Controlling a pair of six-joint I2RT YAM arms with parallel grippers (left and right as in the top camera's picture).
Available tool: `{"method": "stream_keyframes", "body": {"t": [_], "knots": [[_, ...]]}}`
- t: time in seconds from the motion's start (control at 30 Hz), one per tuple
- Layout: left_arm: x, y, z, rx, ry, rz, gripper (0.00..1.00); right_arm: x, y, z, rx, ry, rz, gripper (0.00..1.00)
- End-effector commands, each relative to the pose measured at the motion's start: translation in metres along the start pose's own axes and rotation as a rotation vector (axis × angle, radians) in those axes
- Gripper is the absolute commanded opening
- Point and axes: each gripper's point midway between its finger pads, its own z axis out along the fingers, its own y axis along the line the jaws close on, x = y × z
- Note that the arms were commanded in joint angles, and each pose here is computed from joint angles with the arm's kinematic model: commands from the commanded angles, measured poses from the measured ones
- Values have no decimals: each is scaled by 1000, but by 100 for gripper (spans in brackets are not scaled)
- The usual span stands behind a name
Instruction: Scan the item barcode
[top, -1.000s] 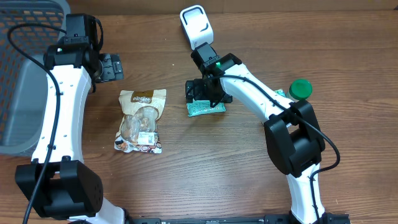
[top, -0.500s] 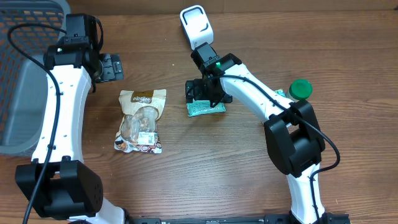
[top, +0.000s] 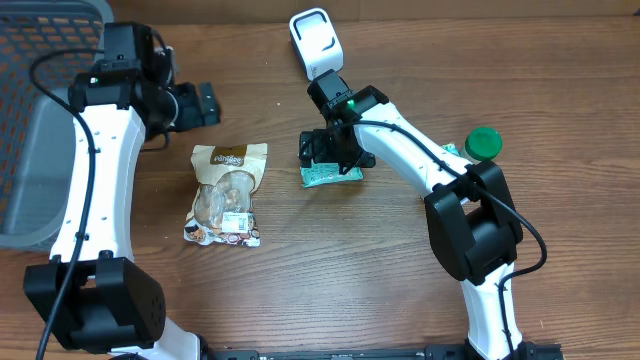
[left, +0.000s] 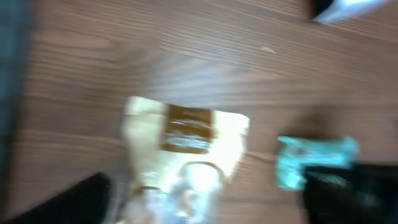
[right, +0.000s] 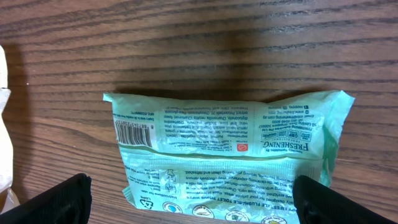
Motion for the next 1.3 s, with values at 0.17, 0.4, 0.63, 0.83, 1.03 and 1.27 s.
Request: {"method": "stream_keyframes", "body": {"t": [0.17, 0.4, 0.63, 0.83, 1.03, 1.27], "knots": [[40, -53, 1, 177, 148, 12, 4, 5, -1, -11, 7, 3, -5, 100], [76, -74, 26, 146, 224, 67, 4, 8, -9, -12, 21, 24, 8, 100], [106, -91, 62, 164, 250, 139, 4, 15, -26, -17, -38, 114, 30, 94], [117, -85, 86, 169, 236, 118, 4, 8, -32, -18, -63, 109, 34, 92], [116, -86, 103, 196, 189, 57, 4, -17, -43, -20, -83, 30, 62, 86], [113, -105, 114, 237, 140, 64, 4, -17, -49, -10, -107, 33, 60, 82]]}}
